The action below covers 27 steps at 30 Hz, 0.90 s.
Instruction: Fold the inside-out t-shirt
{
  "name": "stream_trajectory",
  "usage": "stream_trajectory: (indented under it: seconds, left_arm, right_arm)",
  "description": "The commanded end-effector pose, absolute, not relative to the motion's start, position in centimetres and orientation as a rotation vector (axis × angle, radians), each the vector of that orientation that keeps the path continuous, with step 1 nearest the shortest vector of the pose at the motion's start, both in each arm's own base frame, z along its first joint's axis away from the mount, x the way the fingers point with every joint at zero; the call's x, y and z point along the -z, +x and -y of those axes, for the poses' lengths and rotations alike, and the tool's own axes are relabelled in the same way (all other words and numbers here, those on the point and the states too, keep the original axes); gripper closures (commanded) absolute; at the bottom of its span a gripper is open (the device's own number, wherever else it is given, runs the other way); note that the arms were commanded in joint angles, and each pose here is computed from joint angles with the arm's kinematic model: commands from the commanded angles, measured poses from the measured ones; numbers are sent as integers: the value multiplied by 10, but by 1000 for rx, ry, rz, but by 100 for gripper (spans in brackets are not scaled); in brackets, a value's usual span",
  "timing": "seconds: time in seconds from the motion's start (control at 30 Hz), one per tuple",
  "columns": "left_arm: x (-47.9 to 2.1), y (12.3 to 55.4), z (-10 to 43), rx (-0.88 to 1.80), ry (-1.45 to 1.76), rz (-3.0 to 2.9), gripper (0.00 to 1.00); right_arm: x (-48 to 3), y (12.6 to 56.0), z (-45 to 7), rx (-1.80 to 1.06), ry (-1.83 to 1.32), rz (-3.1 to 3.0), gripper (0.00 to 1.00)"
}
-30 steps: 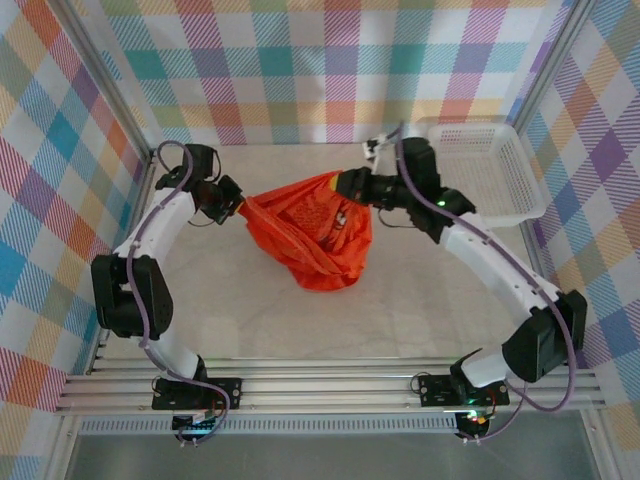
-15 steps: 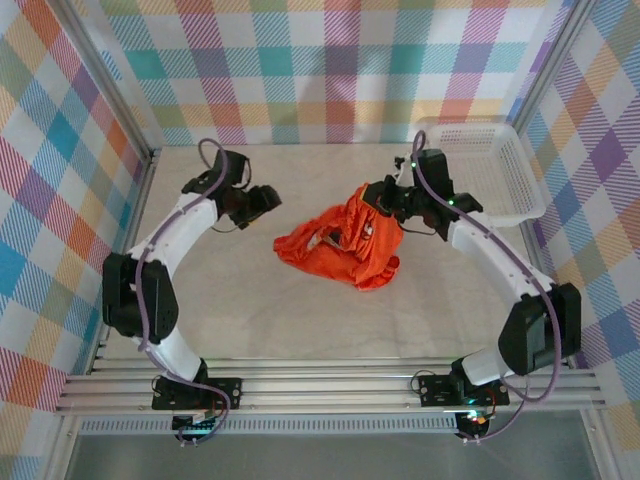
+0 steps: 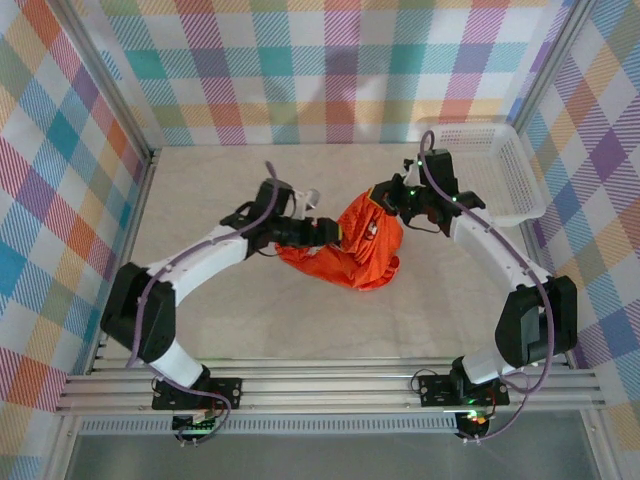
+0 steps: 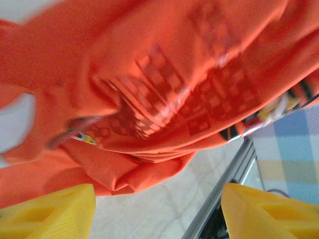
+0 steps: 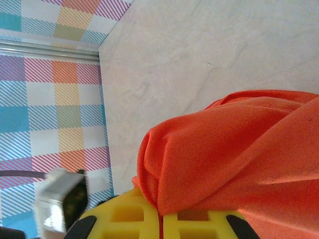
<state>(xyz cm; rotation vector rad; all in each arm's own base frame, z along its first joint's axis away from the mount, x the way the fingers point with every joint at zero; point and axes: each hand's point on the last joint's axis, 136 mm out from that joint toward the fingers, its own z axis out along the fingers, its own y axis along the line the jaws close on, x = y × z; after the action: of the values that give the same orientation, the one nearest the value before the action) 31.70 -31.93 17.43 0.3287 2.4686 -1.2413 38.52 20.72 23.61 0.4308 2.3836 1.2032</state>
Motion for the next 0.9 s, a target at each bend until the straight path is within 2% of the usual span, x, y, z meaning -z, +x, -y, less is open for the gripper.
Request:
stream_trajectory:
  seconds: [0.0,0.2,0.33,0.57,0.6,0.67,0.73,0.87]
  left_arm:
    - [-171,319,341,1252,451,-2410,34]
    - [-151,326,357,1145,507,-2426,37]
    - [-133,347,354,1017,437,-2429,37]
    - [-129,376,369,1001,391,-2375,38]
    - [-127,380,372,1001,389,-2375,40]
    - [-128,384,377,1016,387,-2368,53]
    - [-134,385,381,1053,384,-2353,73]
    - [-150,380,381,1078,396,-2336,98]
  right_arm:
    - [-244,388,-204,-1234,436,-2355,100]
    - [-248,389,-202,-1238,431,-2348,100]
    - [-249,390,-205,-1267,431,-2339,100]
    - [-247,389,-210,-1326,445,-2331,100]
    - [-247,390,-210,-1334,446,-2330,100]
    - [-245,390,-210,-1335,448,-2331,100]
    - [-243,389,-210,-1326,443,-2339,100]
    - [-234,388,-205,-1281,446,-2363,100]
